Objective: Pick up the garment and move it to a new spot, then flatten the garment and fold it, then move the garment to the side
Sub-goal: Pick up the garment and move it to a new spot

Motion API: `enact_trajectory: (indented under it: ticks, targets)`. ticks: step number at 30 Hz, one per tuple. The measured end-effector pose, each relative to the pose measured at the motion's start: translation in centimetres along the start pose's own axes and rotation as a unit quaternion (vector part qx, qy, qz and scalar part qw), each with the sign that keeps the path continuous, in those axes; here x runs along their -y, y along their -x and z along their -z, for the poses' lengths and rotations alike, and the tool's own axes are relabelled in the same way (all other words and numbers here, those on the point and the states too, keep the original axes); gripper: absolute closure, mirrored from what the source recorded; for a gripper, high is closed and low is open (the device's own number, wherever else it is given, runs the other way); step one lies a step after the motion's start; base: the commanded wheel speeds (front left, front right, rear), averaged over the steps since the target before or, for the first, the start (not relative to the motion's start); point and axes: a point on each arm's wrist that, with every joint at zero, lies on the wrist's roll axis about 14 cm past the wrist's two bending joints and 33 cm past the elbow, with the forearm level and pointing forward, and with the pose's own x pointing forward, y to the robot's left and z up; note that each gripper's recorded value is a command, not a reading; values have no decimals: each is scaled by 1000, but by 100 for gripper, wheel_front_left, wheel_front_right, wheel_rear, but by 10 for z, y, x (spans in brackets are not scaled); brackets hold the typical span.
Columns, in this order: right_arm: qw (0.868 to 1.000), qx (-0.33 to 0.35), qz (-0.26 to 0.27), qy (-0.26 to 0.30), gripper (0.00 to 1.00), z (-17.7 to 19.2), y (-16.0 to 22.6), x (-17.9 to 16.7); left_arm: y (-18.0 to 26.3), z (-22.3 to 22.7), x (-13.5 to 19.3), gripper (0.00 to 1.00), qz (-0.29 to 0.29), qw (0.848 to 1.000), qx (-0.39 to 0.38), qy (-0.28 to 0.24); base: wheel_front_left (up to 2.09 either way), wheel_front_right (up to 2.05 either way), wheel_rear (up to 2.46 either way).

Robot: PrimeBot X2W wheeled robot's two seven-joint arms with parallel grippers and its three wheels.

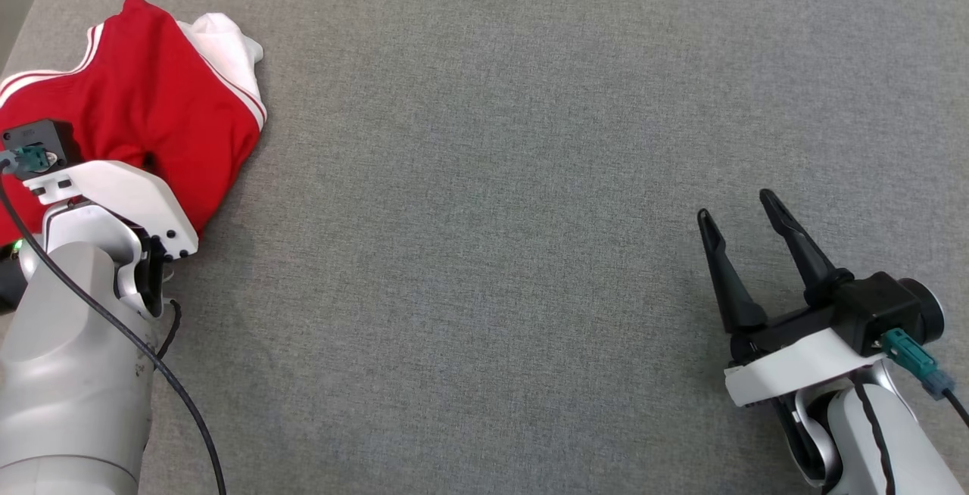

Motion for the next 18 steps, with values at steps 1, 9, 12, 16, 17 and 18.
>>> enact_trajectory:
  ticks: [1, 9, 12, 16, 17, 18]
  targets:
    - [1000, 1, 3, -3, 0, 0, 0, 1, 0, -1, 0, 100, 2, 1000, 4, 0, 0, 0, 0]
    - [1000, 8, 5, -9, 0, -6, 0, 0, 8, -37, 3, 100, 17, 993, 107, 43, 0, 0, 0]
    - [1000, 14, 5, -9, 0, -12, 1, -2, 15, -56, 3, 100, 26, 986, 154, 60, 0, 0, 0]
    - [1000, 21, 5, -9, 0, -19, 2, -3, 26, -82, 7, 100, 43, 973, 215, 72, 0, 0, 0]
    - [1000, 23, 5, -8, 0, -20, 3, -4, 30, -90, 9, 100, 48, 969, 230, 74, 0, 0, 0]
    - [1000, 25, 6, -8, 0, -22, 3, -4, 33, -97, 11, 100, 53, 966, 243, 75, 0, 0, 0]
